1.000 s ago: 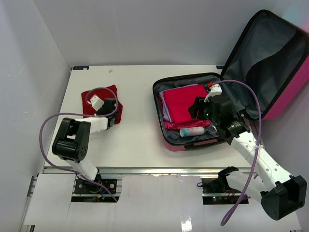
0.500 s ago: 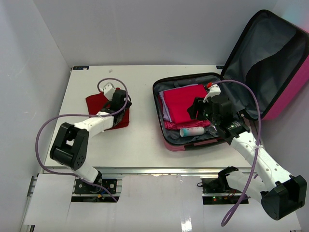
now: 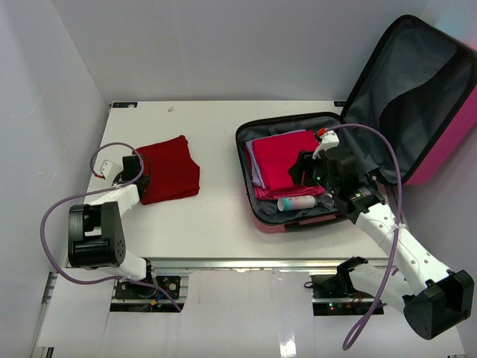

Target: Pack the luggage

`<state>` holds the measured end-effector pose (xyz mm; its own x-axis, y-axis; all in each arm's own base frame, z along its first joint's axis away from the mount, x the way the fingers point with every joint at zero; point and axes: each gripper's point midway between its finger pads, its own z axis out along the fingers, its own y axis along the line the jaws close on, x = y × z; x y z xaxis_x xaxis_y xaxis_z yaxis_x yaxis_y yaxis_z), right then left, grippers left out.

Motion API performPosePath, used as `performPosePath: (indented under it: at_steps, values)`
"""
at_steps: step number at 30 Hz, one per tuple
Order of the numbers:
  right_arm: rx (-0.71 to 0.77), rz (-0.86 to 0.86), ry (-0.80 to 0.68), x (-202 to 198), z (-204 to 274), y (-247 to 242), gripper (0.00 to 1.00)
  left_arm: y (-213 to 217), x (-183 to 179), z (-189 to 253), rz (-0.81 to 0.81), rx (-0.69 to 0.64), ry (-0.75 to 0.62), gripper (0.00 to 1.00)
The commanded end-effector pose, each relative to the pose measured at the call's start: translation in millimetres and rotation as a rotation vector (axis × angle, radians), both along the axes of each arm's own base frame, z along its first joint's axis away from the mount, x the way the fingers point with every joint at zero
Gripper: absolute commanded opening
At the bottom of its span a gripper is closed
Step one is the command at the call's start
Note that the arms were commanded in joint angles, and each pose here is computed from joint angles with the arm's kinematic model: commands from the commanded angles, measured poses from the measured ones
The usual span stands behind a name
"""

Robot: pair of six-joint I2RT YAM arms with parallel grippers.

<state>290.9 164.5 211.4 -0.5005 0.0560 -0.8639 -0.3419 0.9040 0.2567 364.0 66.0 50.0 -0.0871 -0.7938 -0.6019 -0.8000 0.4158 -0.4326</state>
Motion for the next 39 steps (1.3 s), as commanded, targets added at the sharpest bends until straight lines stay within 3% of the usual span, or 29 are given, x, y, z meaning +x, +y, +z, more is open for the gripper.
performPosePath:
  at_steps: [1, 15, 28, 39]
  values:
    - [0.020, 0.014, -0.050, 4, 22, 5, 0.60, 1, -3, 6, 0.064, -0.026, -0.040, 0.00]
    - [0.031, 0.021, -0.065, 1, 28, 5, 0.60, -33, -41, -19, -0.061, -0.093, -0.038, 0.00]
    - [0.028, 0.002, -0.078, 1, 32, 1, 0.60, -84, -40, -39, -0.169, -0.078, 0.002, 0.00]
    - [0.028, 0.005, -0.078, 5, 38, 4, 0.63, -169, -61, -15, -0.327, -0.071, -0.062, 0.00]
